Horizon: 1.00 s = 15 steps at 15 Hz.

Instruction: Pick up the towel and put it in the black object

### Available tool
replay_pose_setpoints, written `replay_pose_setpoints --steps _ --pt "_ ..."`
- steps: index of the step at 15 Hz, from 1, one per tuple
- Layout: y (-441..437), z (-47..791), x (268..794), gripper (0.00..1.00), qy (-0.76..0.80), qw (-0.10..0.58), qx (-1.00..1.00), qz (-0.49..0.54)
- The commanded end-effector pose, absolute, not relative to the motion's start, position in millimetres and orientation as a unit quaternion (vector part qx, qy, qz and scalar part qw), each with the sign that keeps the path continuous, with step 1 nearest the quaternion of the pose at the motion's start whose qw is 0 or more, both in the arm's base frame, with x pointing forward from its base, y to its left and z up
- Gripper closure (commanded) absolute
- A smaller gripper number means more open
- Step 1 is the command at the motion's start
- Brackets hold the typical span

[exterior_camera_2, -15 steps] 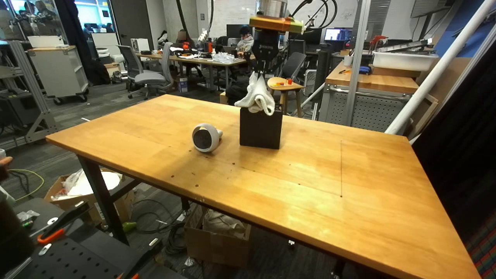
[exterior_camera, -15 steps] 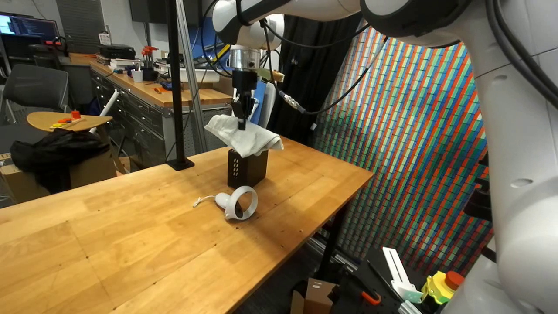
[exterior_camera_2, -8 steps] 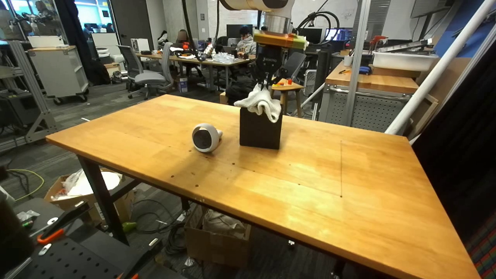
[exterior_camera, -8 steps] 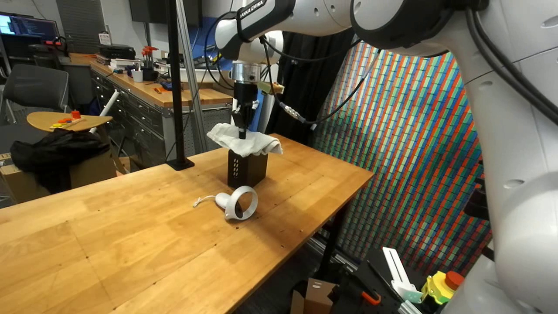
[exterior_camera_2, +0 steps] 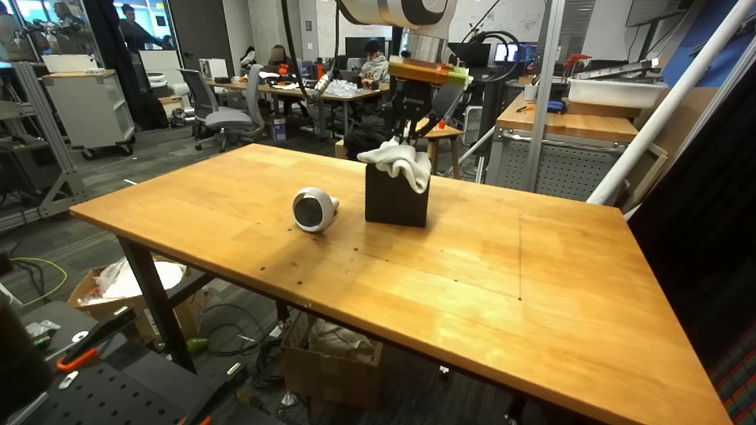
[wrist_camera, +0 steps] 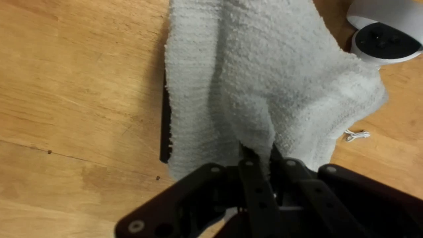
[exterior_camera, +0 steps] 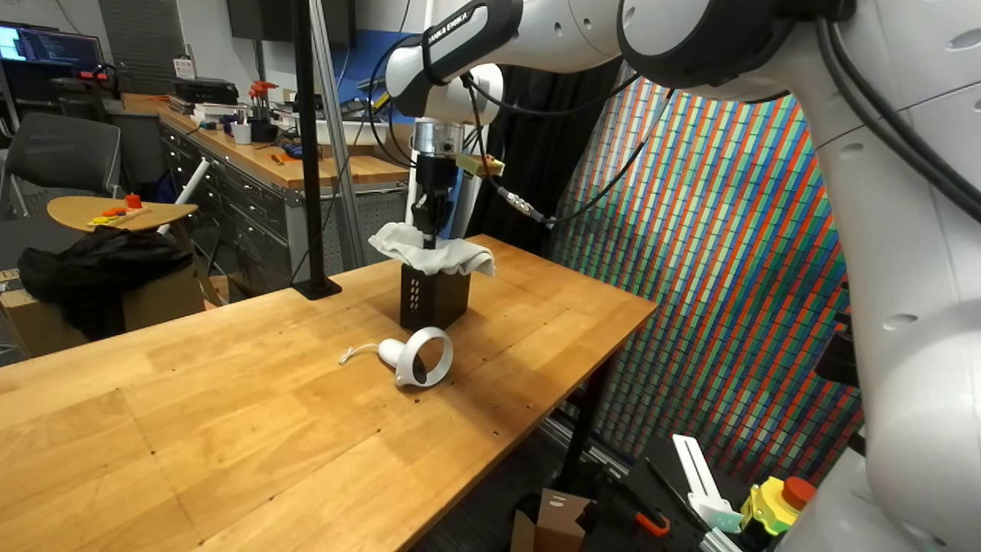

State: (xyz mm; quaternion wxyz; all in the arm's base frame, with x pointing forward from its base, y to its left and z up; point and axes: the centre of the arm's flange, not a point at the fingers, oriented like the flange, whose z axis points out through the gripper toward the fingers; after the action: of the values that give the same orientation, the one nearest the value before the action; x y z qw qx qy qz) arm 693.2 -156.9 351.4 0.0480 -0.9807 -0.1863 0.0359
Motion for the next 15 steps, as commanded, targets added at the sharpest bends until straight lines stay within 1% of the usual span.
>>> replay_pose_setpoints --steps 1,9,15 --pt "-151 343 684 0.97 -0.170 0.065 -0.983 0.028" --pt "-162 352 657 0.97 -0.136 0.061 -0.988 0.028" --pt "-163 326 659 0.97 -0.132 0.095 -0.986 0.032"
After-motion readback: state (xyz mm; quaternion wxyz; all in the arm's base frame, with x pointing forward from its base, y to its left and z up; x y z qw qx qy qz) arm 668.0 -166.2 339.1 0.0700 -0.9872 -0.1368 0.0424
